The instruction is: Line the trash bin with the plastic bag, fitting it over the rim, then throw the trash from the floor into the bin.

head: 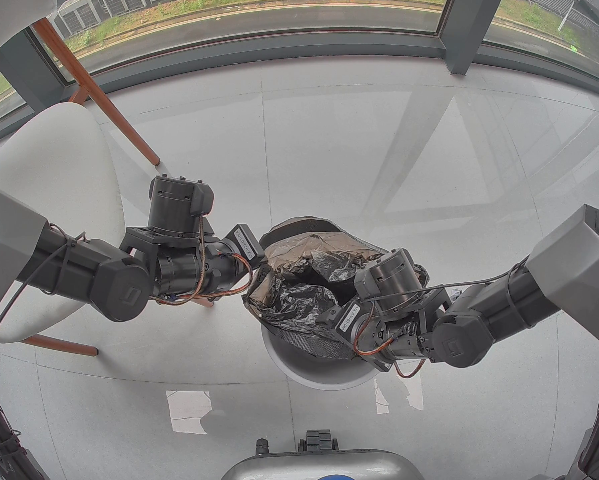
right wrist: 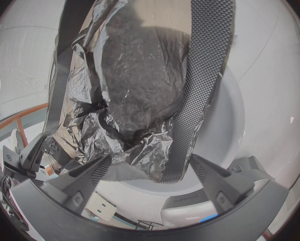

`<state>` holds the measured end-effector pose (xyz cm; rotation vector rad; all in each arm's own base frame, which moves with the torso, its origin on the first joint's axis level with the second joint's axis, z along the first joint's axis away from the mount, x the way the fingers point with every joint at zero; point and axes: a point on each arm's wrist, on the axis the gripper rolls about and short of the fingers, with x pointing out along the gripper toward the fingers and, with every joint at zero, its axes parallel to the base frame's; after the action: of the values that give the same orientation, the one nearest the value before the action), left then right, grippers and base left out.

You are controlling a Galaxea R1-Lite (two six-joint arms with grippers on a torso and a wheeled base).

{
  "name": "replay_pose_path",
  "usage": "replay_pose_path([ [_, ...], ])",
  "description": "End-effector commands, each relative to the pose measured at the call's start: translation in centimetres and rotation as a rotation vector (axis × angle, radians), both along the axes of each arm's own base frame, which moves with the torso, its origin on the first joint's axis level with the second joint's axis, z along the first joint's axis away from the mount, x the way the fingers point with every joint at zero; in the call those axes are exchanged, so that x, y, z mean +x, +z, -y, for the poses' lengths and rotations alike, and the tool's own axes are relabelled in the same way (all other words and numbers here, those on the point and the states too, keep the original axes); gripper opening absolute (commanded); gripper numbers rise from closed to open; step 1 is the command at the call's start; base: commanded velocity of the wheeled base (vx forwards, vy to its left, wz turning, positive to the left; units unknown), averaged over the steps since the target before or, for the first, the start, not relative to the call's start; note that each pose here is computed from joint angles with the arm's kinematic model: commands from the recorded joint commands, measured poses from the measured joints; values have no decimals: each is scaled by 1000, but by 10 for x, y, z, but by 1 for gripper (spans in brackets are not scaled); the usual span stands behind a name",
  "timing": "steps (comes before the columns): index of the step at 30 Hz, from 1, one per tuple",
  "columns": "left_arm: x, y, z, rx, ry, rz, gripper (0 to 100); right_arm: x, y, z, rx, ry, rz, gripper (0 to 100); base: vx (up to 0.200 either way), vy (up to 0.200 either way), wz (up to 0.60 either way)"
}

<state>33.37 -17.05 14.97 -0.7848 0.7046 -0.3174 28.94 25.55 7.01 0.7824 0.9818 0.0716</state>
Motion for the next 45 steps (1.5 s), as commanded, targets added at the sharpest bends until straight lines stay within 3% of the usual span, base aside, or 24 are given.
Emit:
replay_pose_path([
  [1, 0, 0, 0, -2, 1, 0, 0, 5, -2, 2, -1, -11, 0, 0, 0, 0, 0],
  [11, 0, 0, 0, -2, 1, 0, 0, 2, 2, 2, -2, -5, -4, 0, 0, 0, 0],
  [15, -1, 0, 0, 1, 0, -2, 0, -5, 18, 4, 18, 10, 9, 0, 0, 0, 0],
  [24, -19, -8, -1, 63, -31, -113, 0, -35, 40, 20, -22, 92, -149, 0, 0, 0, 0],
  [31, -36, -26, -1, 131, -80, -157, 0, -57, 22, 27, -138, 197, -244, 0, 0, 0, 0],
  [32, -38, -28, -1, 144, -87, -159, 0, -66, 9, 30, -204, 255, -252, 0, 0, 0, 0],
  [36, -38, -31, -1, 160, -94, -157, 0, -75, -9, 31, -313, 370, -249, 0, 0, 0, 0],
  [45, -42, -34, -6, 169, -89, -173, 0, -80, -25, 21, -383, 393, -256, 0, 0, 0, 0],
])
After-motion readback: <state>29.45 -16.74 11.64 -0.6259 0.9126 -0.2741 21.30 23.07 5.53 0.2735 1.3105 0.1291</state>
